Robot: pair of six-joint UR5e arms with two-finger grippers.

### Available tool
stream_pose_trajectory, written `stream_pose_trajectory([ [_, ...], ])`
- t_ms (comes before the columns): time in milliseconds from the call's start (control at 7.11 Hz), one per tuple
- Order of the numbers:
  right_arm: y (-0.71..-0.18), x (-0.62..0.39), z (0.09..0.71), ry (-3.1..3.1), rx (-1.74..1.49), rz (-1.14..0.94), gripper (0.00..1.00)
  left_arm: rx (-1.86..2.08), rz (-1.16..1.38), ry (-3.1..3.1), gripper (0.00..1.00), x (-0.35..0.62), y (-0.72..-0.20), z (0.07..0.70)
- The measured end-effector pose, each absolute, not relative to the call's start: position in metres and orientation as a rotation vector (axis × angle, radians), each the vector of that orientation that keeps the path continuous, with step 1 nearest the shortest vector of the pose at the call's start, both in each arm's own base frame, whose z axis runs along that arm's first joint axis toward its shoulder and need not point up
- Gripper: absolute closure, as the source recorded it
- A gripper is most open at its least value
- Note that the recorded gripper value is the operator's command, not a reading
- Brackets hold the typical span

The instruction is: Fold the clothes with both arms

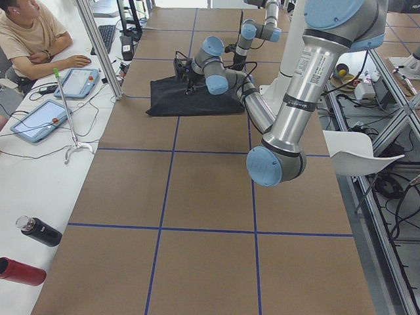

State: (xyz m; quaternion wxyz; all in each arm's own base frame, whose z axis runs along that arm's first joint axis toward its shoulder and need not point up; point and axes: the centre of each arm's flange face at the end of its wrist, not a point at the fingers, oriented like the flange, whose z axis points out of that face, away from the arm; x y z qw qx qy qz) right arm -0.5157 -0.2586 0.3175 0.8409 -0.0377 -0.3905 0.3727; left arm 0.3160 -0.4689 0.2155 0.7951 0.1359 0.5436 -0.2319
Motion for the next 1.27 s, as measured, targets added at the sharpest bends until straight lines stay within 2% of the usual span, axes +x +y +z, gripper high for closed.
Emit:
stream_pose_trajectory([
  [422, -0.259, -0.516, 0.321, -0.815, -0.078, 0.789, 0.3, 0.292, -0.498, 1.169, 0.27, 0.316, -0.469, 0.215],
  [703, -0.259, -0.521, 0.329, -0.795, -0.075, 0.788, 0.34, 0.292, -0.498, 1.169, 0.27, 0.316, -0.468, 0.215],
  [984, -0.259, -0.524, 0.333, -0.785, -0.076, 0.787, 0.42, 0.293, -0.498, 1.17, 0.27, 0.316, -0.468, 0.215],
  [1266, -0.259, -0.525, 0.335, -0.78, -0.075, 0.787, 0.61, 0.293, -0.498, 1.169, 0.27, 0.316, -0.468, 0.215],
])
